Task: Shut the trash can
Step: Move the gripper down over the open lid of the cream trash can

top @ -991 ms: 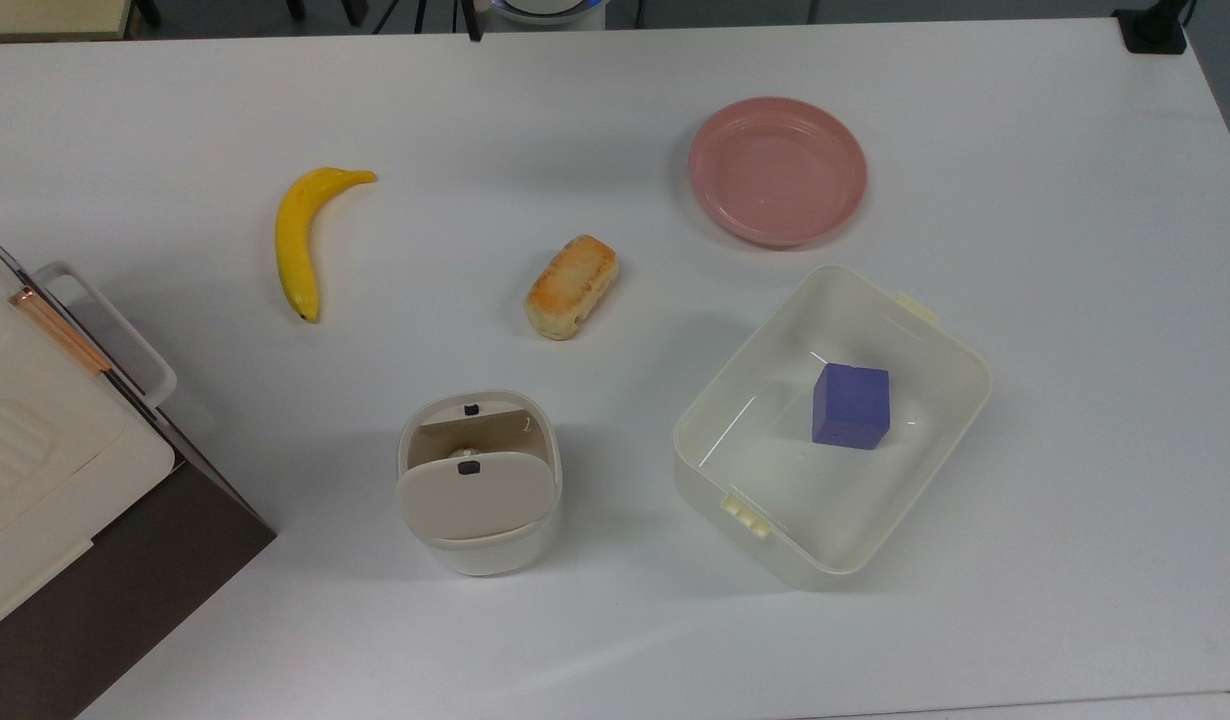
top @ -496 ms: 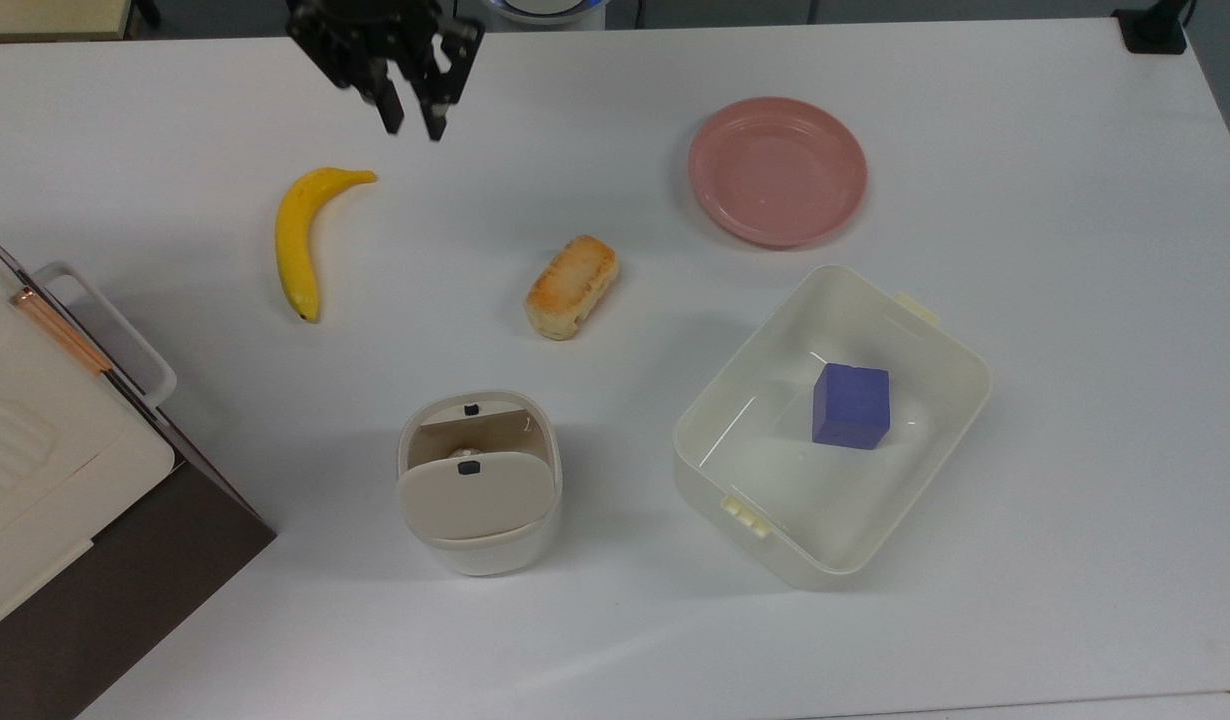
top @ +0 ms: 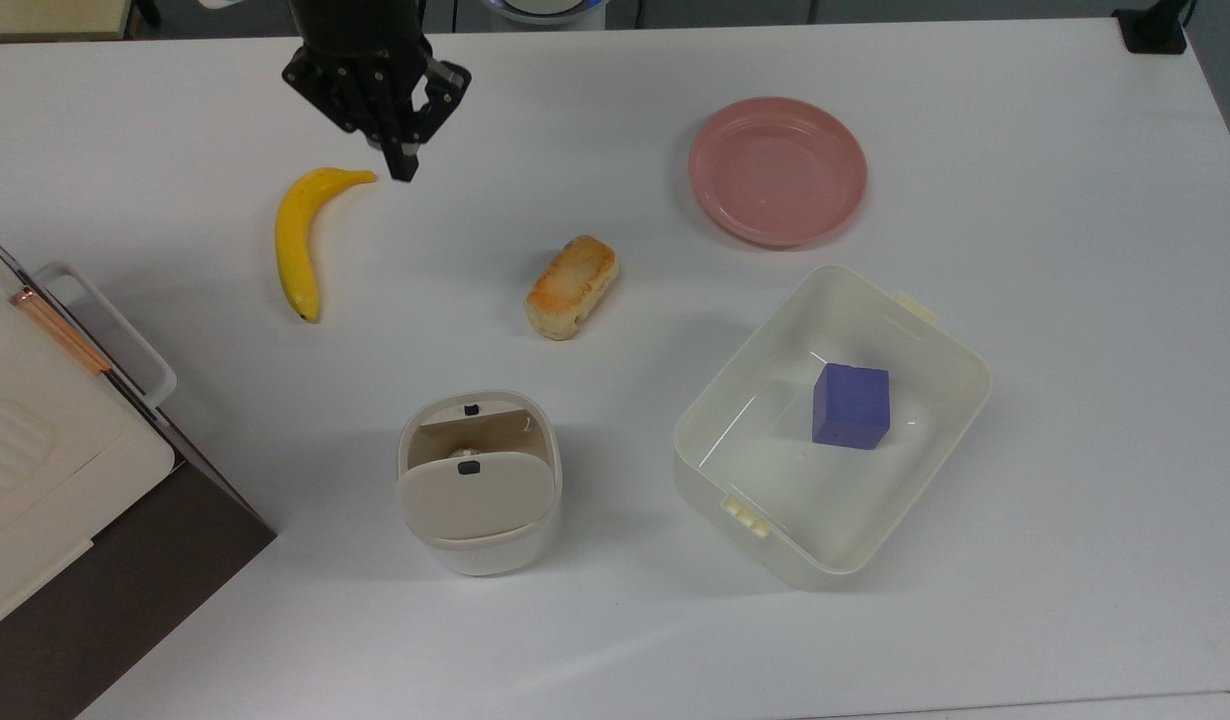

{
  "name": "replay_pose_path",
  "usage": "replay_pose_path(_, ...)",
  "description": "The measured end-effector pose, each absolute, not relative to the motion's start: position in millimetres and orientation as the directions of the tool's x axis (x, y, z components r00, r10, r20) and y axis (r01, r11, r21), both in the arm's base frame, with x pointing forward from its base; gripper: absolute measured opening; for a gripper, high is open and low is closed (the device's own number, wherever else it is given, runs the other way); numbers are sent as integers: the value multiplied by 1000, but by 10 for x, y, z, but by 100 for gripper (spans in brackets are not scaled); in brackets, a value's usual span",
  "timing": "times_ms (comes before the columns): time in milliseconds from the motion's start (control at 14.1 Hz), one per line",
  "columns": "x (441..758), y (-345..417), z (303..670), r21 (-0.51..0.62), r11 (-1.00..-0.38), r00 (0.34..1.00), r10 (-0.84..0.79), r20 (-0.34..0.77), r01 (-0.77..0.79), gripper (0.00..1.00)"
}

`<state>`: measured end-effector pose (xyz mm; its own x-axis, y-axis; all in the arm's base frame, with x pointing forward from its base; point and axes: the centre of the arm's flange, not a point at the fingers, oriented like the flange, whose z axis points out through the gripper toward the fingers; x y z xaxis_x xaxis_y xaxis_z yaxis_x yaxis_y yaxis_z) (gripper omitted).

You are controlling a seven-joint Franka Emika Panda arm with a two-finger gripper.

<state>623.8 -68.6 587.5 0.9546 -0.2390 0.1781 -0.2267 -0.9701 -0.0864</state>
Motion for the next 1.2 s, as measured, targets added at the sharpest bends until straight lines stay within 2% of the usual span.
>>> replay_pose_path(283, 6553, -594, 5831, -117, -959, 917, -282, 281, -259, 1)
replay_pose_path(637, 7064, -261, 5499, -186, -939, 828, -342, 445, -288, 1)
replay_pose_path(1204, 7465, -95, 5348, -266, -906, 687, -423, 590, -329, 1)
